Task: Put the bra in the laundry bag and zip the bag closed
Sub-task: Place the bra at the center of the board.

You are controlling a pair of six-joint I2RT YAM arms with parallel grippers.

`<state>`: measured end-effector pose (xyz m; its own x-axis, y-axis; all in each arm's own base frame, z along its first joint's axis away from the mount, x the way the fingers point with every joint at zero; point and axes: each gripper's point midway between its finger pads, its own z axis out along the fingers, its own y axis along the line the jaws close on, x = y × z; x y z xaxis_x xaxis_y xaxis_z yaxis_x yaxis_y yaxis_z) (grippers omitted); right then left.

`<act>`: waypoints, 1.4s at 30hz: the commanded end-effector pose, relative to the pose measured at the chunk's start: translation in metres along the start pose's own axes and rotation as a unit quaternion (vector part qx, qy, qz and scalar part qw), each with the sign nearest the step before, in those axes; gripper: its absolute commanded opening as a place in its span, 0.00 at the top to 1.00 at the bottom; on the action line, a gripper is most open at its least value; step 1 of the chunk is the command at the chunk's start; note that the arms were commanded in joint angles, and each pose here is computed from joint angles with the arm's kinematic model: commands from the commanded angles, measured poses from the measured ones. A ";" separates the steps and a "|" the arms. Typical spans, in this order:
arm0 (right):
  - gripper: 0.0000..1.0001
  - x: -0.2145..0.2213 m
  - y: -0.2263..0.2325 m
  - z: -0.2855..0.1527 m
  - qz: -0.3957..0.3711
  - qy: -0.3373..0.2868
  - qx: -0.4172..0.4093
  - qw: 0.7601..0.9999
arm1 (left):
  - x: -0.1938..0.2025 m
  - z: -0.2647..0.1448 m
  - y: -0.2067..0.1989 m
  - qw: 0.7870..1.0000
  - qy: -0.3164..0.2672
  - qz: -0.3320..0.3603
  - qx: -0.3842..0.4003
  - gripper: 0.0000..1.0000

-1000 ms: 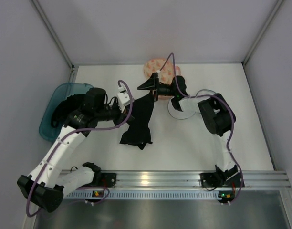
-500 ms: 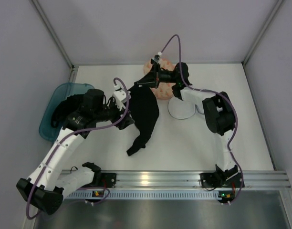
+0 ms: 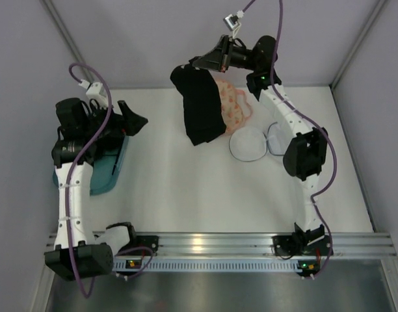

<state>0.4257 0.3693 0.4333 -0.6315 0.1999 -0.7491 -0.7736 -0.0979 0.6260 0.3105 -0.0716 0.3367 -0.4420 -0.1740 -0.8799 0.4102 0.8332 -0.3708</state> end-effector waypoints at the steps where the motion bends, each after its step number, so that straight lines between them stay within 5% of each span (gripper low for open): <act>1: 1.00 -0.004 0.022 0.003 -0.071 0.006 -0.043 0.997 | -0.024 -0.007 -0.006 0.999 -0.031 -0.004 0.028 0.04; 5: 1.00 0.042 0.023 -0.006 -0.049 0.058 -0.067 0.995 | -0.019 -0.010 0.006 0.999 -0.029 -0.007 0.024 0.01; 9: 1.00 0.135 -0.007 -0.027 0.021 0.104 -0.026 0.994 | -0.010 -0.014 0.022 0.999 -0.028 -0.018 0.006 0.01; 25: 1.00 0.351 0.044 -0.062 0.028 0.264 -0.013 0.964 | 0.044 -0.016 0.052 0.999 0.014 0.021 -0.035 0.01; 29: 0.94 0.381 0.054 -0.069 0.022 0.291 -0.010 0.956 | 0.058 -0.014 0.053 0.999 0.029 0.016 -0.027 0.01; 36: 1.00 0.389 0.068 -0.075 0.009 0.287 -0.003 0.958 | 0.082 -0.010 0.058 0.998 0.050 0.026 -0.017 0.01; 42: 0.96 0.399 0.032 -0.090 0.084 0.267 0.078 0.957 | 0.090 -0.007 0.061 0.998 0.059 0.028 -0.013 0.01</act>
<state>0.1307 0.3624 0.1439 -0.6783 -0.3882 -0.6238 -0.6792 0.0072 0.7339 0.2900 -0.0327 0.2345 -0.5429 -0.1019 -0.8336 0.3764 0.8578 -0.3500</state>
